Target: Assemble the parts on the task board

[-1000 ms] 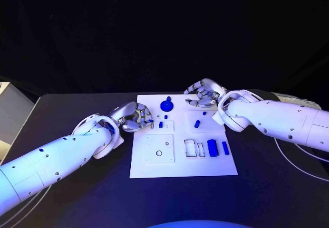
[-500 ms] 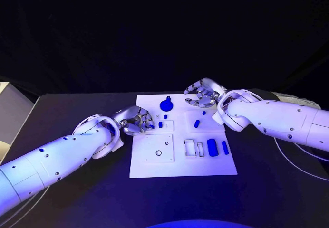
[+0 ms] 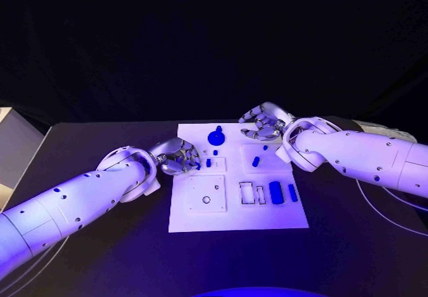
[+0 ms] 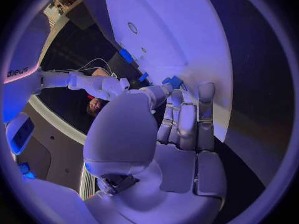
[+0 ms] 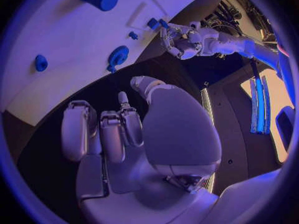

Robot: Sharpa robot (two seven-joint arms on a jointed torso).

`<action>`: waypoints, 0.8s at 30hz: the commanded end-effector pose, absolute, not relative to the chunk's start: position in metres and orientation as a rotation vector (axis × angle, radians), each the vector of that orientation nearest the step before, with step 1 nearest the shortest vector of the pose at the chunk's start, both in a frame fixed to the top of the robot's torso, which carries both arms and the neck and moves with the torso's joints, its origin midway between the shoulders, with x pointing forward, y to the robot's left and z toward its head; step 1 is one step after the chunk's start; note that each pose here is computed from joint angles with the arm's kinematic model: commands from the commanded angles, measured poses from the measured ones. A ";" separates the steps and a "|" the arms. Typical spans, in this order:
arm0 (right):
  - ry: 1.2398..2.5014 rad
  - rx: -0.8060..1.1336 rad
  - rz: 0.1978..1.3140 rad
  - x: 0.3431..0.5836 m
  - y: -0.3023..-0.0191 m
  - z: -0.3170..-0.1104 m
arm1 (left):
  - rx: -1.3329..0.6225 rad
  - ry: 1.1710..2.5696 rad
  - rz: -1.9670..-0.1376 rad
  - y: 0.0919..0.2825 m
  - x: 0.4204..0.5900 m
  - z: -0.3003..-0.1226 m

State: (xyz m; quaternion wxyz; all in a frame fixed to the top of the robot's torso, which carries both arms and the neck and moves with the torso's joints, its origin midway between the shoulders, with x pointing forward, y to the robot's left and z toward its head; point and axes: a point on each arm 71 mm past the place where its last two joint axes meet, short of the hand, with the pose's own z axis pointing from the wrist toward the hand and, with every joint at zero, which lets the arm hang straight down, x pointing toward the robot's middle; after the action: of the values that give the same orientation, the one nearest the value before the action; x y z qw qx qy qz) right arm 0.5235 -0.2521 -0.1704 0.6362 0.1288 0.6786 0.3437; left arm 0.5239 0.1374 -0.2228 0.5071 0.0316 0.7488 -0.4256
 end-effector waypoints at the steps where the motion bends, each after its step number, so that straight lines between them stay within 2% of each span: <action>1: 1.548 0.280 0.794 0.523 -0.251 -0.170 | 0.093 1.848 -1.016 0.139 0.523 -0.229; 17: 1.548 0.282 0.793 0.523 -0.251 -0.170 | 0.132 1.870 -1.028 0.146 0.519 -0.225; 24: 1.547 0.281 0.794 0.523 -0.251 -0.170 | 0.158 1.806 -1.052 0.147 0.517 -0.220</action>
State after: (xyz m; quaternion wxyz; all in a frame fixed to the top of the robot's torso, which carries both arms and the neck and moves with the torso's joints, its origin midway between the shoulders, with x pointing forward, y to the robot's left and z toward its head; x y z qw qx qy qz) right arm 0.5234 -0.2522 -0.1705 0.6363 0.1288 0.6785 0.3437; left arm 0.5196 0.1487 -0.2207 0.4977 0.0474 0.7537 -0.4266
